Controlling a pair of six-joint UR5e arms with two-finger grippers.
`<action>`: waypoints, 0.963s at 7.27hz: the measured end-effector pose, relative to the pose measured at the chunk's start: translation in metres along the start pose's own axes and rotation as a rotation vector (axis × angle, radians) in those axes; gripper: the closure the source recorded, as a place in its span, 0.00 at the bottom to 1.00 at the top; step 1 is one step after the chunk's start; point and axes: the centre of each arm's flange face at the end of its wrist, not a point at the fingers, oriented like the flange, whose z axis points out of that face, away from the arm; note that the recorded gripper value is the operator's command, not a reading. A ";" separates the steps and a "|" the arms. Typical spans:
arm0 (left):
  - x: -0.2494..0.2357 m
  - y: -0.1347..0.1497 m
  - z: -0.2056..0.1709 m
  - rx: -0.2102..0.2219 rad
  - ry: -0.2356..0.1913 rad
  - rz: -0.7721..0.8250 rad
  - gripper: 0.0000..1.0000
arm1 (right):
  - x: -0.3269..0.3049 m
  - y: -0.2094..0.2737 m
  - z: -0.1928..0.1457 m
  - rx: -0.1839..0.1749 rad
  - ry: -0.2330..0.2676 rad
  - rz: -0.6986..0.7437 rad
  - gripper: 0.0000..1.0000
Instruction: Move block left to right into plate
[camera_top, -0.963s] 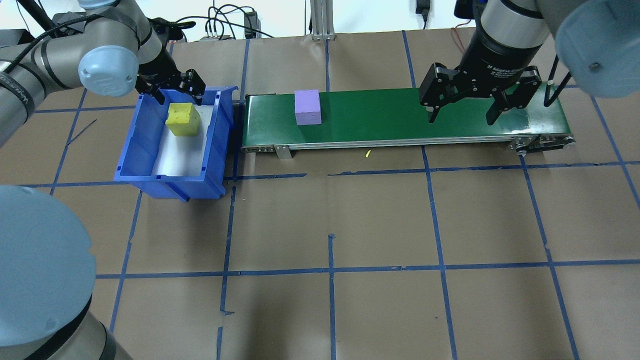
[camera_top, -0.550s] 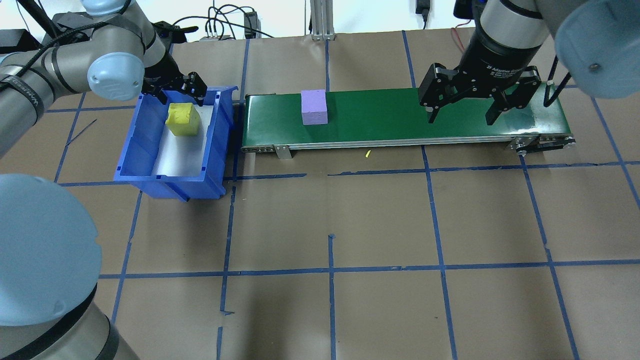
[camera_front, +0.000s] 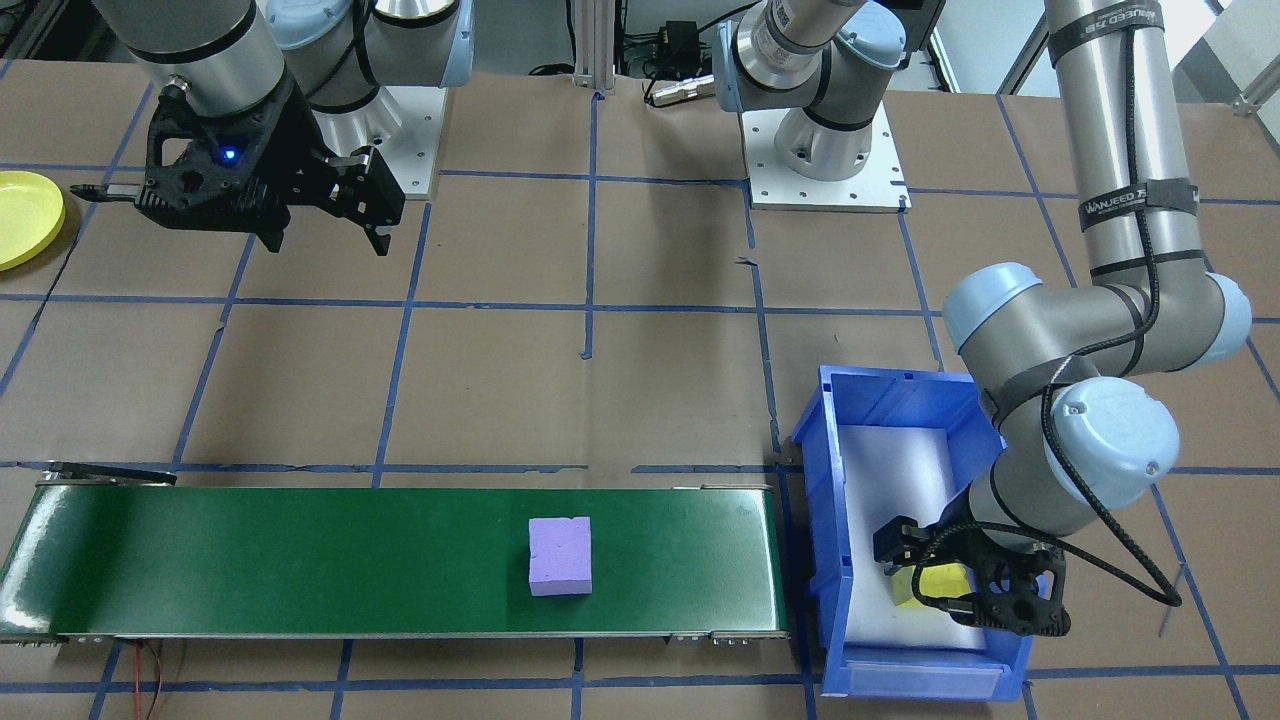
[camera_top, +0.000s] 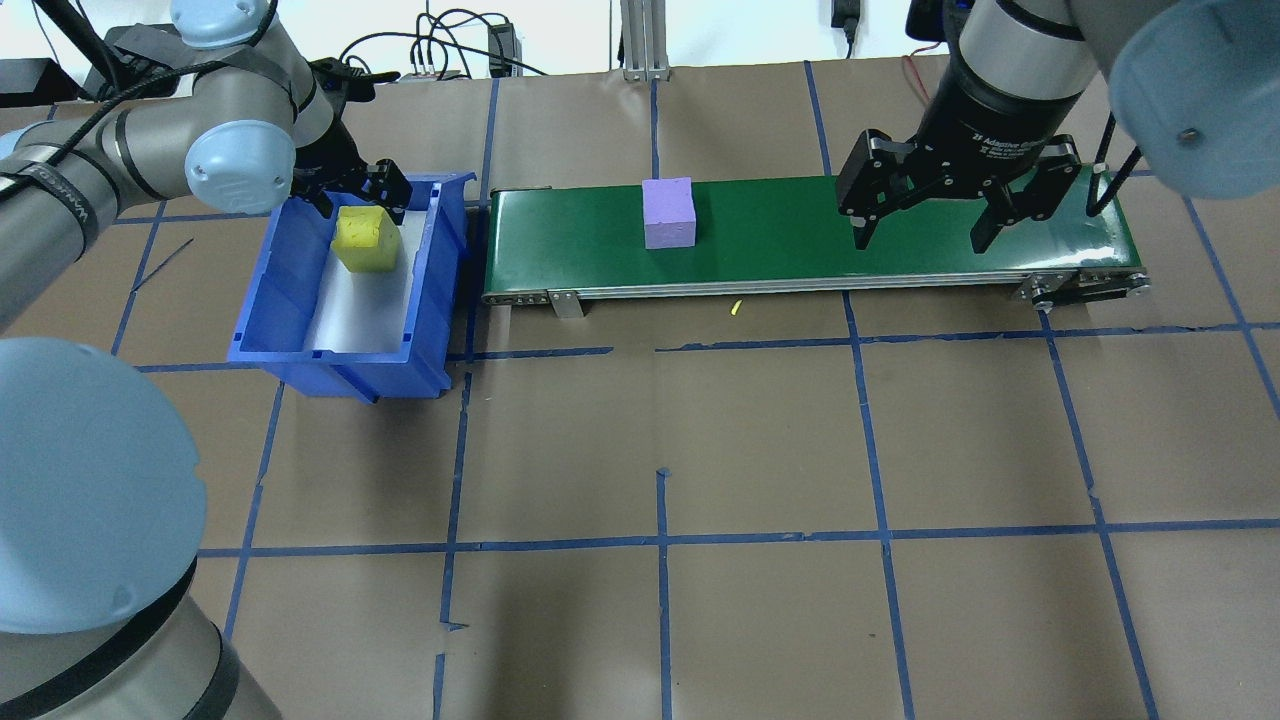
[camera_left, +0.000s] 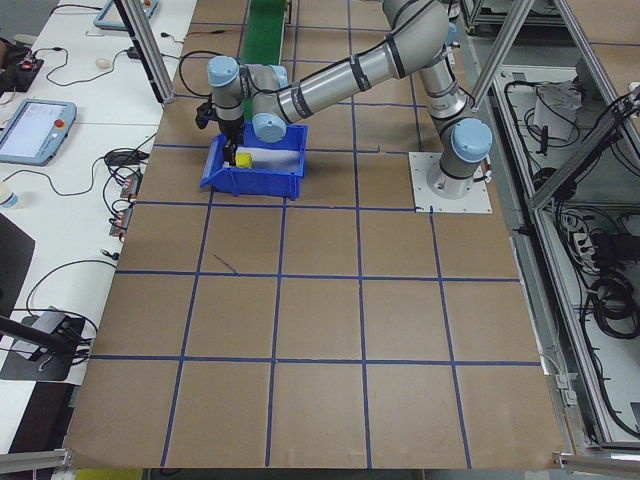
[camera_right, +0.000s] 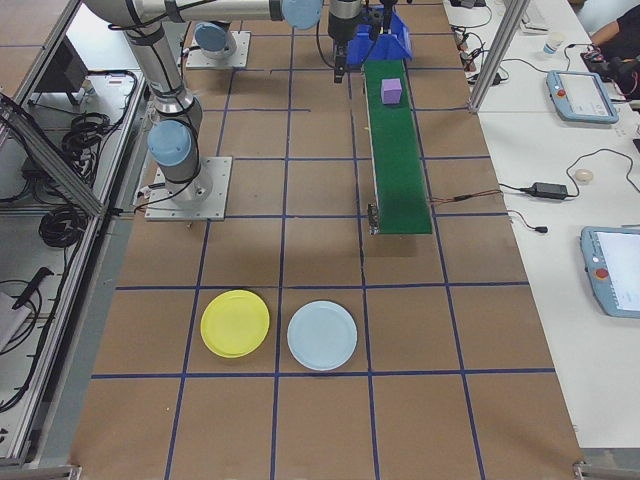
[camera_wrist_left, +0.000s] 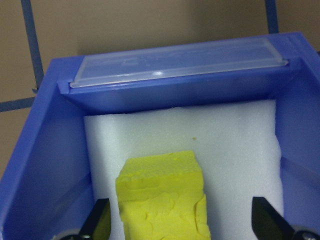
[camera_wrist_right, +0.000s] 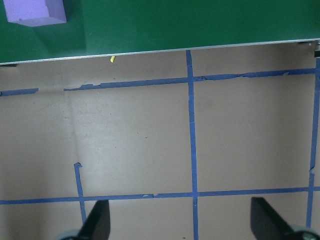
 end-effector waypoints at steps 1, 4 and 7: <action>0.000 0.001 0.006 -0.010 0.004 -0.002 0.00 | 0.001 0.000 0.000 -0.001 0.000 0.003 0.00; 0.000 0.004 0.008 -0.018 -0.006 -0.016 0.01 | 0.003 -0.001 -0.001 0.000 -0.001 0.013 0.00; -0.001 0.006 0.022 -0.043 -0.014 -0.022 0.64 | 0.003 -0.001 0.000 0.000 0.000 0.010 0.00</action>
